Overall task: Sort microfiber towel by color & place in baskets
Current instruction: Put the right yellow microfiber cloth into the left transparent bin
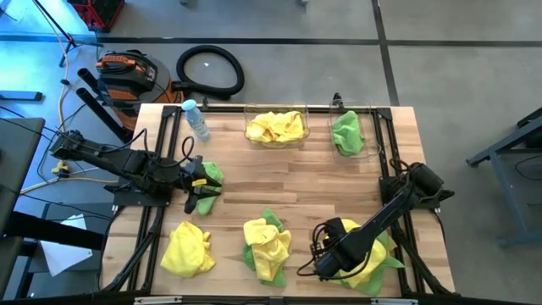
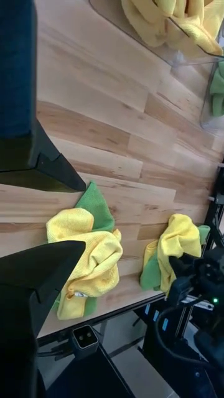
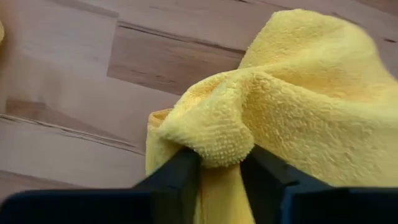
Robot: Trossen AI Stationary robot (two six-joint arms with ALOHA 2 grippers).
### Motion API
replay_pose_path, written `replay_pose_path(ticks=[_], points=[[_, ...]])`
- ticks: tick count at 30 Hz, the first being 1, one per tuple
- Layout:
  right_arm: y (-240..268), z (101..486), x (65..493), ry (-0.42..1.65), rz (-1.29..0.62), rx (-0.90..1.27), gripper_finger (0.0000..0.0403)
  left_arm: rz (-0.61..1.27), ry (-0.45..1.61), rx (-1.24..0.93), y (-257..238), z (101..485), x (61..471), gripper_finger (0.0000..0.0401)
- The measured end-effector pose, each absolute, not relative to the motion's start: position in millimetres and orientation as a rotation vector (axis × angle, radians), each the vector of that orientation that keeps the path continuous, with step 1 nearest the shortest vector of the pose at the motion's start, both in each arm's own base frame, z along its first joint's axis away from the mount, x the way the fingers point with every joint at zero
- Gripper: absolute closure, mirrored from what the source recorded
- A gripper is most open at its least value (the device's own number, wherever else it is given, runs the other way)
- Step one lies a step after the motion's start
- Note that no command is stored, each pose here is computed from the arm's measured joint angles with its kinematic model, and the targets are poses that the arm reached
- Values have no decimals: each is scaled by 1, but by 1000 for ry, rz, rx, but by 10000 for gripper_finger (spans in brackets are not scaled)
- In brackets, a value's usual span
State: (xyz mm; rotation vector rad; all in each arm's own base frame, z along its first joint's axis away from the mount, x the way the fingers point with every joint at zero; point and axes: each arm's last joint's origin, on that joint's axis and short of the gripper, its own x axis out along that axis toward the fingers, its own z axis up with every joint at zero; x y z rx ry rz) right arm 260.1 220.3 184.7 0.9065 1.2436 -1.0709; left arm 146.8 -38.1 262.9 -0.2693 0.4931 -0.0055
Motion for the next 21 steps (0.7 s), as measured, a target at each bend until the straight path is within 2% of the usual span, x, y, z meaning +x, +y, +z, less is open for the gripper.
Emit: replay_pose_path(ticks=[3,5,10,17,21], points=[[220,181,259,1242,-1068,910,371,0,494,-292,-38,263,147,275],[219,181,259,1243,-1068,899,393,0,494,-292,-38,263,147,275],[216,193,257,1194,-1045,927,396,0,494,-292,-38,263,147,275],[202,234,249,905,-973,955,400,0,493,-293,-38,263,147,275],[191,257,245,743,-896,890,401,0,492,-293,-38,263,147,275]])
